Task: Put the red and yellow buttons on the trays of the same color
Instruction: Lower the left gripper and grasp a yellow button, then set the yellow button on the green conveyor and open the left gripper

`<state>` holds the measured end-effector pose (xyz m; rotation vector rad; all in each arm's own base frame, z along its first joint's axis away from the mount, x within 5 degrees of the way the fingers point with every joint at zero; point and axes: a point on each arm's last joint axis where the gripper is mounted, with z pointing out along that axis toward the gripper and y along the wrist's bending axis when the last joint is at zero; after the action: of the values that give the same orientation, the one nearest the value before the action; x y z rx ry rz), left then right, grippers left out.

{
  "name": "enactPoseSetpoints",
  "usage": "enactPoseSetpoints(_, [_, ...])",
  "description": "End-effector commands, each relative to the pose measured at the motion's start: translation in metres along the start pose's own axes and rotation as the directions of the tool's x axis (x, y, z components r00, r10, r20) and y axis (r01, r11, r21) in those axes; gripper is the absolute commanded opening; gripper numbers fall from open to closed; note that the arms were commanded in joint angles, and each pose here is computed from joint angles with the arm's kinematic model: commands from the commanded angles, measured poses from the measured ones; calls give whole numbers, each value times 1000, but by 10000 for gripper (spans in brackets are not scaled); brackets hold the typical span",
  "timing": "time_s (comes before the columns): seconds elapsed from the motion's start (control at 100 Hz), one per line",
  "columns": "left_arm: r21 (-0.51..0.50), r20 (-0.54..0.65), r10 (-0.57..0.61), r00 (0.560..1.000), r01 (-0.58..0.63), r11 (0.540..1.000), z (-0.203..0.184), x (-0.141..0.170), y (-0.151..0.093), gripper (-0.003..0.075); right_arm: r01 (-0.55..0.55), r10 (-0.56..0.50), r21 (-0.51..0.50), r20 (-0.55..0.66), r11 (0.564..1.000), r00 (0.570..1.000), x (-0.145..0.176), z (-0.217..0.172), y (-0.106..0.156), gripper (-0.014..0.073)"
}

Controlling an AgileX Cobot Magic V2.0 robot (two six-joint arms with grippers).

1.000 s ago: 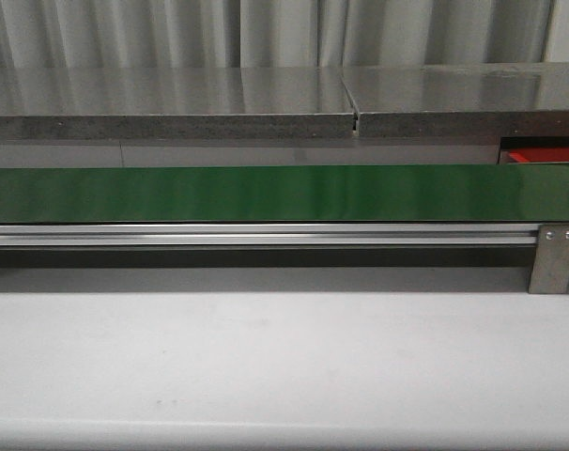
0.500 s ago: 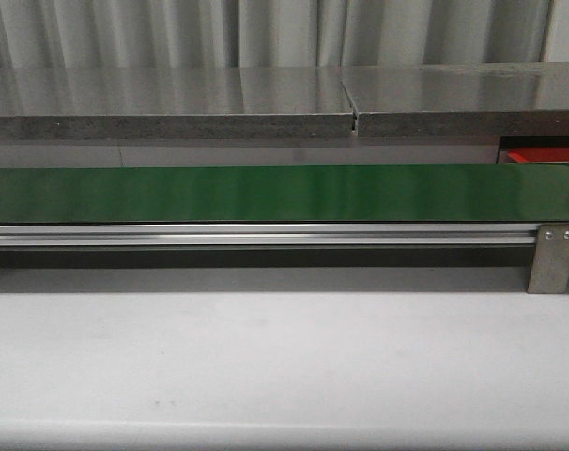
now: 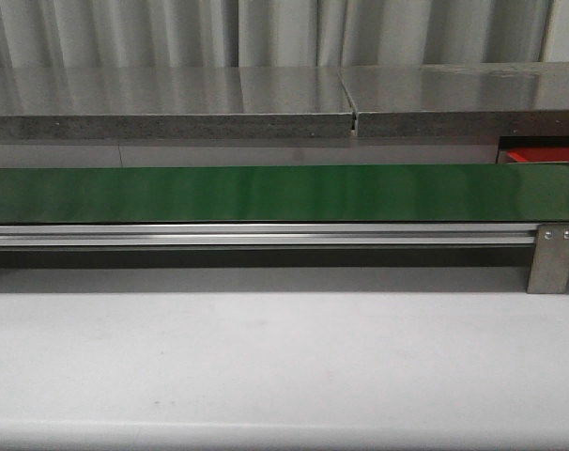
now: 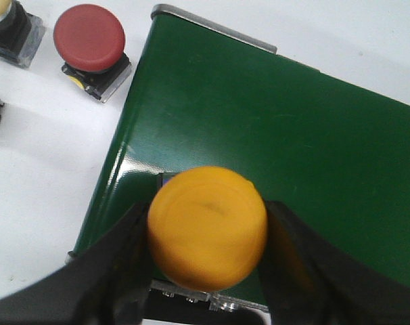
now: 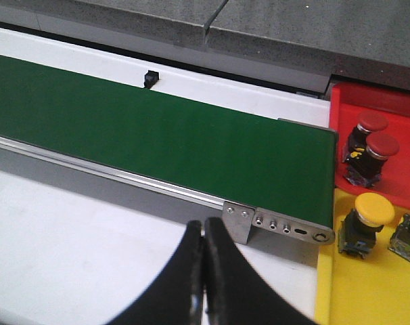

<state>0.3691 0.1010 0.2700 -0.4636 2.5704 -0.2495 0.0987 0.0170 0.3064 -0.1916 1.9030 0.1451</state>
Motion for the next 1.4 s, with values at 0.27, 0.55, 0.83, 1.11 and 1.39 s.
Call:
enactPoseSetpoints(0.27, [-8, 96, 36, 995, -35, 999, -20, -10, -8, 460, -7, 5, 23, 85, 1000, 996, -14, -4, -2, -66])
enactPoseSetpoints(0.55, [27, 123, 7, 992, -11, 1000, -22, -12, -11, 549, -7, 5, 23, 85, 1000, 996, -14, -4, -2, -66])
enactPoseSetpoints(0.83, [52, 244, 13, 970, -27, 998, -60, -20, -23, 549, -7, 5, 23, 85, 1000, 996, -14, -4, -2, -66])
enactPoseSetpoints(1.11, [40, 364, 21, 931, -38, 998, -94, -29, -24, 549, -7, 5, 23, 85, 1000, 996, -14, -4, -2, -66])
enactPoseSetpoints(1.39, [-6, 349, -50, 936, 55, 998, -90, -37, 17, 547, -7, 5, 23, 85, 1000, 996, -14, -4, -2, -66])
